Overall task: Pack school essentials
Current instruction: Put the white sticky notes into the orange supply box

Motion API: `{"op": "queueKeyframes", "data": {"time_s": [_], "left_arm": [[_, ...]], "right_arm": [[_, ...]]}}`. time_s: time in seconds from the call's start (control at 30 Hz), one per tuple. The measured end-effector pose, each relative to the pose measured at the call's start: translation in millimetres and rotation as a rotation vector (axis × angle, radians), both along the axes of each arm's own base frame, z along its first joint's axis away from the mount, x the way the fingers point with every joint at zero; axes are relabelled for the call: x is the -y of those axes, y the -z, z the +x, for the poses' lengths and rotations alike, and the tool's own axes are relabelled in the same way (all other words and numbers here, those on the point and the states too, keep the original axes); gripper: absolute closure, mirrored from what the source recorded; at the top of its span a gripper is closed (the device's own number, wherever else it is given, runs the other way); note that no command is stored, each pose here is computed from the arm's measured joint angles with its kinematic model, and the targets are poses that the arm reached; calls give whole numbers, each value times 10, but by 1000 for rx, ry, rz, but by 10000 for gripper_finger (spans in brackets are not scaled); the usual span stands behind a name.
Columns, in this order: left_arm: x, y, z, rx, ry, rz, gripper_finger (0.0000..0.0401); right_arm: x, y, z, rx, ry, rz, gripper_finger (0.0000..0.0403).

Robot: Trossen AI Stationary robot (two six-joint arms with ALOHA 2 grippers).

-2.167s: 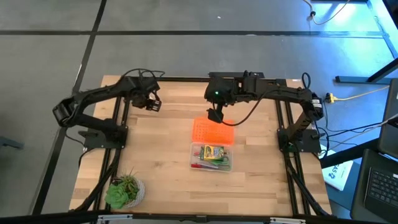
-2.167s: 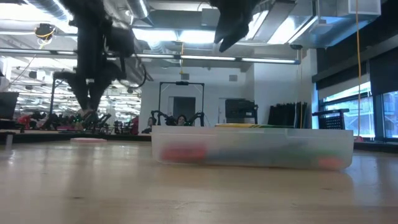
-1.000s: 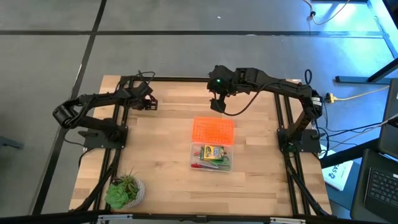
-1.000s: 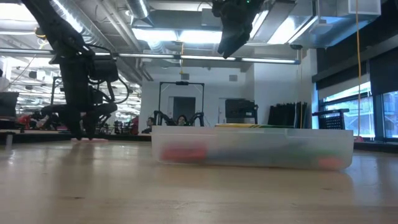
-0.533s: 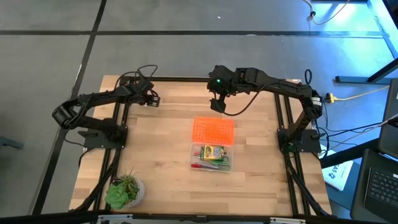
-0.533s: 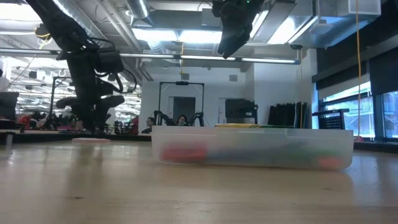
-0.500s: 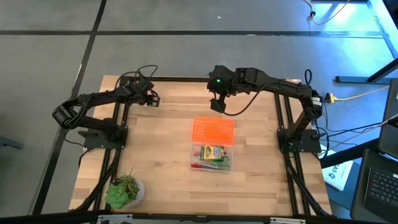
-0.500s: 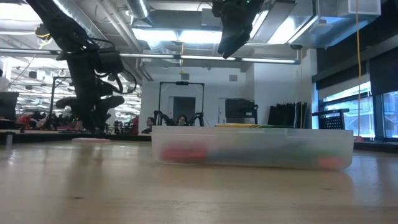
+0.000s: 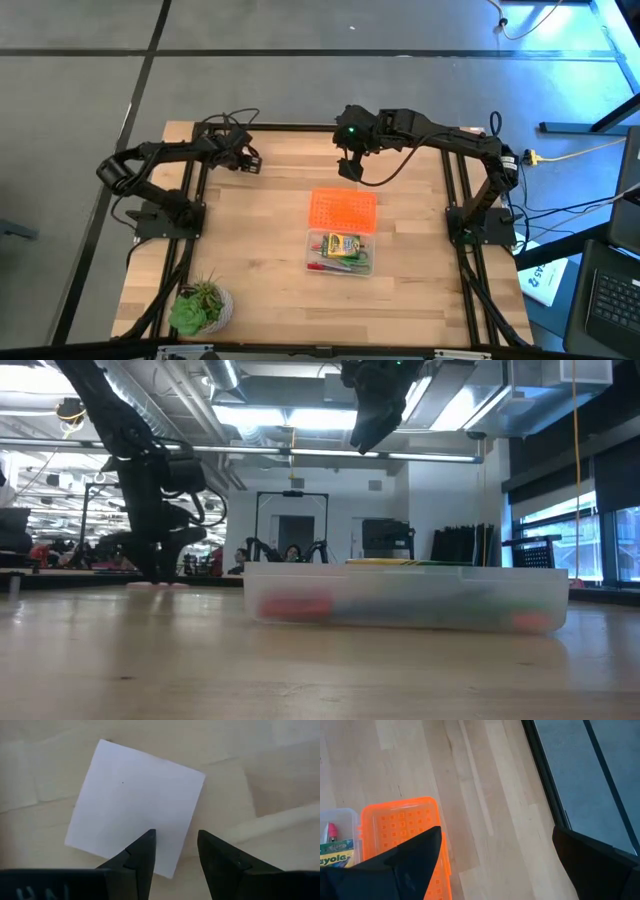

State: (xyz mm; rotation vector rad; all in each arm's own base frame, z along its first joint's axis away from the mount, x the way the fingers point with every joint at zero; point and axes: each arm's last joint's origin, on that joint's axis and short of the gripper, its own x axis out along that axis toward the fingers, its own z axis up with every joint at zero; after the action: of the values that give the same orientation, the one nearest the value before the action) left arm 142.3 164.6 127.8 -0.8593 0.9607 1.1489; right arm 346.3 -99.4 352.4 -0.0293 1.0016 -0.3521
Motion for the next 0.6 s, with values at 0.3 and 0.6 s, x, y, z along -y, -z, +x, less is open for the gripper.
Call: {"op": "queueKeyframes", "data": {"time_s": [0.3, 0.6], "left_arm": [[144, -54, 118, 123, 95, -88, 259], [462, -54, 372, 185, 190, -178, 259]], "right_arm": [[0, 1, 0, -1, -2, -1, 22], [0, 1, 0, -4, -8, -5, 22]]}}
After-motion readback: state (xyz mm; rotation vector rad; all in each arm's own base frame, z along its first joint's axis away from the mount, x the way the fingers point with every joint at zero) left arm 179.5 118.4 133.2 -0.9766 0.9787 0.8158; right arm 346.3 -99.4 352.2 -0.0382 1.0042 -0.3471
